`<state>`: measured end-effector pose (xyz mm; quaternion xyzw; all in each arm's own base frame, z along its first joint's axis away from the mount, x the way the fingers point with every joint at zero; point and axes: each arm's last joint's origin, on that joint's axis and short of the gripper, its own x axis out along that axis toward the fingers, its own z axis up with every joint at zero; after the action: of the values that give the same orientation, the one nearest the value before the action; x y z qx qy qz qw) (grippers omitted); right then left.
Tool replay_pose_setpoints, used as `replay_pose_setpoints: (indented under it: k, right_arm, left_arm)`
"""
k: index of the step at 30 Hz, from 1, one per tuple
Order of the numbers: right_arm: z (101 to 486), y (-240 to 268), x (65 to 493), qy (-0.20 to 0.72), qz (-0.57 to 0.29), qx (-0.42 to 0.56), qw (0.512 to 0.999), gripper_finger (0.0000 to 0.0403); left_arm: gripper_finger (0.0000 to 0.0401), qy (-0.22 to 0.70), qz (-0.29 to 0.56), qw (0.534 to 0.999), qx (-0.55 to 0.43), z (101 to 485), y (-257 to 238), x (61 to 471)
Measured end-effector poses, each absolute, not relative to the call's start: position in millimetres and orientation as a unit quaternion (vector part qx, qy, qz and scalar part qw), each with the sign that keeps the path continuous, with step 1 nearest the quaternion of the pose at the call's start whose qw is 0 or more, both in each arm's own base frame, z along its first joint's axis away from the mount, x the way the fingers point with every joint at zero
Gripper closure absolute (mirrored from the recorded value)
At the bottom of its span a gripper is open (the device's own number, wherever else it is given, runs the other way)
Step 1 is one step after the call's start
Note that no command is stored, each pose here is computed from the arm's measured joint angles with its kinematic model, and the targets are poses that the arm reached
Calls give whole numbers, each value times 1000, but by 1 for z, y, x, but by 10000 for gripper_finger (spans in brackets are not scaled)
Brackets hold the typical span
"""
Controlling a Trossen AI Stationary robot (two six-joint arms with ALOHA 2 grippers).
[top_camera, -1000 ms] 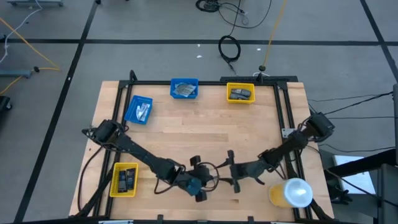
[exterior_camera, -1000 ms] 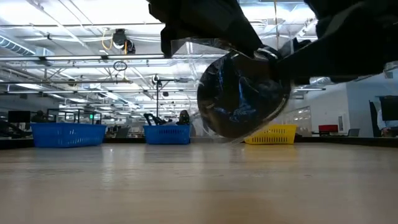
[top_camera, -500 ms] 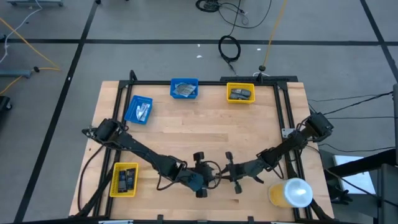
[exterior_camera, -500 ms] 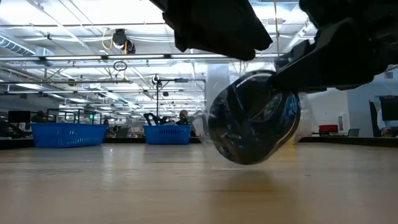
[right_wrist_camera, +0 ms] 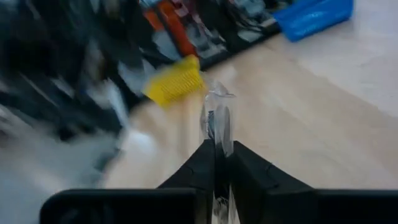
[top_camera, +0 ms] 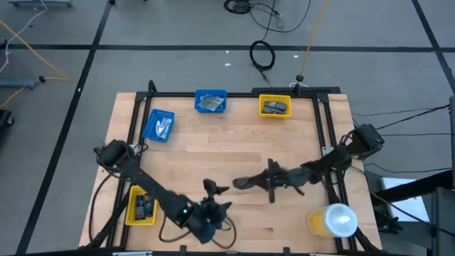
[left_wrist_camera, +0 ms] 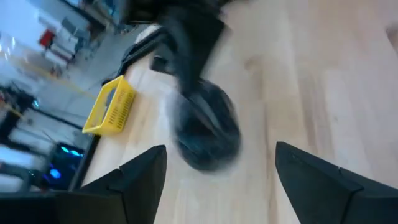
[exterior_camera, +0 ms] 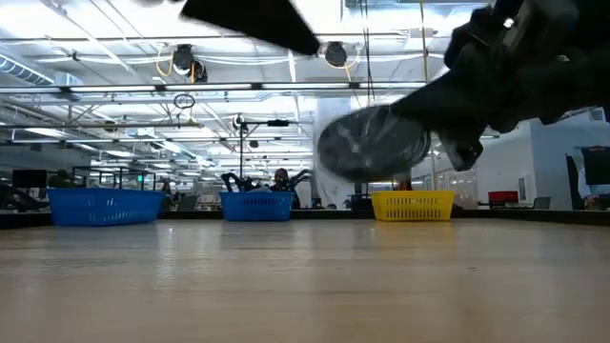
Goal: Pick & Place Travel size toiletries
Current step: Put the black hairbrush into the right blue bin
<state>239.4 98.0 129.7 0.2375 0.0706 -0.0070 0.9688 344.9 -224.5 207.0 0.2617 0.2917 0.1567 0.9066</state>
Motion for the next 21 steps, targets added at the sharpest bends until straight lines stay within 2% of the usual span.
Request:
replay_pose_setpoints:
  k: [4, 8, 10, 14, 17, 21]
  right_arm:
    - [134, 84, 223, 12, 37, 317, 948, 370]
    - [133, 78, 215, -2, 40, 332, 943, 376]
    - [133, 78, 215, -3, 41, 331, 943, 378]
    - [133, 78, 215, -3, 41, 330, 943, 373]
    - [133, 78, 215, -4, 41, 333, 942, 368]
    - [133, 78, 215, -4, 40, 336, 941, 370]
  left_arm:
    - [107, 292, 134, 895, 311, 183, -236, 353]
    - [107, 275, 96, 873, 391, 157, -239, 374]
    - [107, 256, 104, 854, 440, 147, -239, 385]
    - [107, 251, 154, 782, 549, 135, -235, 397]
    - [107, 280, 154, 724, 612, 124, -224, 403]
    - [107, 307, 173, 687, 636, 120, -206, 412]
